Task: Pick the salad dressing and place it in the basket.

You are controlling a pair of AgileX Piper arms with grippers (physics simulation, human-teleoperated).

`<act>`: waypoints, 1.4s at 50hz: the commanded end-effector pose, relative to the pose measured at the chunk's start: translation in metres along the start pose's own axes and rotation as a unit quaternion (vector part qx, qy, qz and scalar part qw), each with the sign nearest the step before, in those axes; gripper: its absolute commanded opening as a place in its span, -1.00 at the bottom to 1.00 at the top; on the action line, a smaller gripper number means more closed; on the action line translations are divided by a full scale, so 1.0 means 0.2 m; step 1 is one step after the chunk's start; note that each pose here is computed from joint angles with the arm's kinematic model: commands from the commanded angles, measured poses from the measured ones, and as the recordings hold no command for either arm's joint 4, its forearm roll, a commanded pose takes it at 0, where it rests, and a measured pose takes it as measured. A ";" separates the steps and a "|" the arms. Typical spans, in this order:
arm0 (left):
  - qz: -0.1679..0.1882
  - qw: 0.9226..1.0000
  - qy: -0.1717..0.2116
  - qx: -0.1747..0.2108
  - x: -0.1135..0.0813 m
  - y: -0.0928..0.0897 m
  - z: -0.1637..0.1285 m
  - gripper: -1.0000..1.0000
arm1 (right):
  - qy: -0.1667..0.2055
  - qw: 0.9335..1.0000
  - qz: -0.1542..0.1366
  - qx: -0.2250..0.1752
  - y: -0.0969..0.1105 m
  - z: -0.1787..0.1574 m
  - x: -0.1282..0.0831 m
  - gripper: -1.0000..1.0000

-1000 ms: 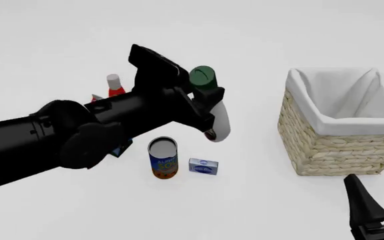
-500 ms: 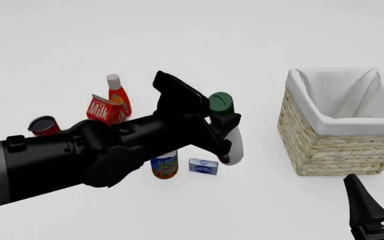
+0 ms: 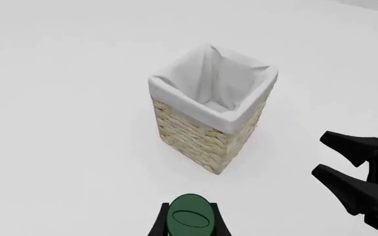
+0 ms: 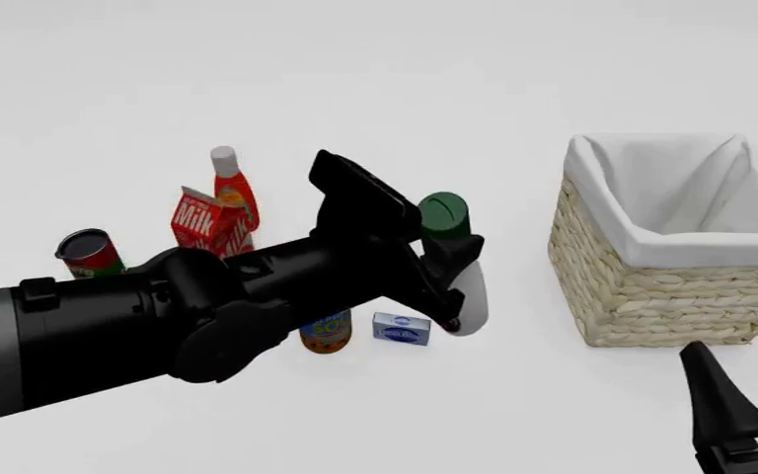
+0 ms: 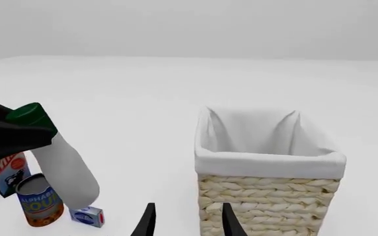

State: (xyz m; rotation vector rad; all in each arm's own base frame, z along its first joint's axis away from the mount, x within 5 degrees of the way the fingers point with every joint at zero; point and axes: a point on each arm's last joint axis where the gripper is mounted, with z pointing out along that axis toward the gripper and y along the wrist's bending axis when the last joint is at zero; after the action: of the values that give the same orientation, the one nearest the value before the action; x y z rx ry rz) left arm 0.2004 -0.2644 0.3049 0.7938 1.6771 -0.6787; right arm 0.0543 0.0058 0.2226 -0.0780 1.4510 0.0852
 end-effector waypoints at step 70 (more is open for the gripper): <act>0.014 1.000 -0.011 0.020 -0.04 -0.07 -0.03 -1.00 | 0.107 0.958 -0.101 -0.247 0.27 0.31 -0.45 1.00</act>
State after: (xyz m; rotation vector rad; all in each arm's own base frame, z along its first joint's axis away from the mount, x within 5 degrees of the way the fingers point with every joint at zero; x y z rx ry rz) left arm 0.1898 -0.2687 0.3076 0.8223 1.6610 -0.7025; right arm 0.0926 0.0557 0.3168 -0.6313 1.5795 0.2414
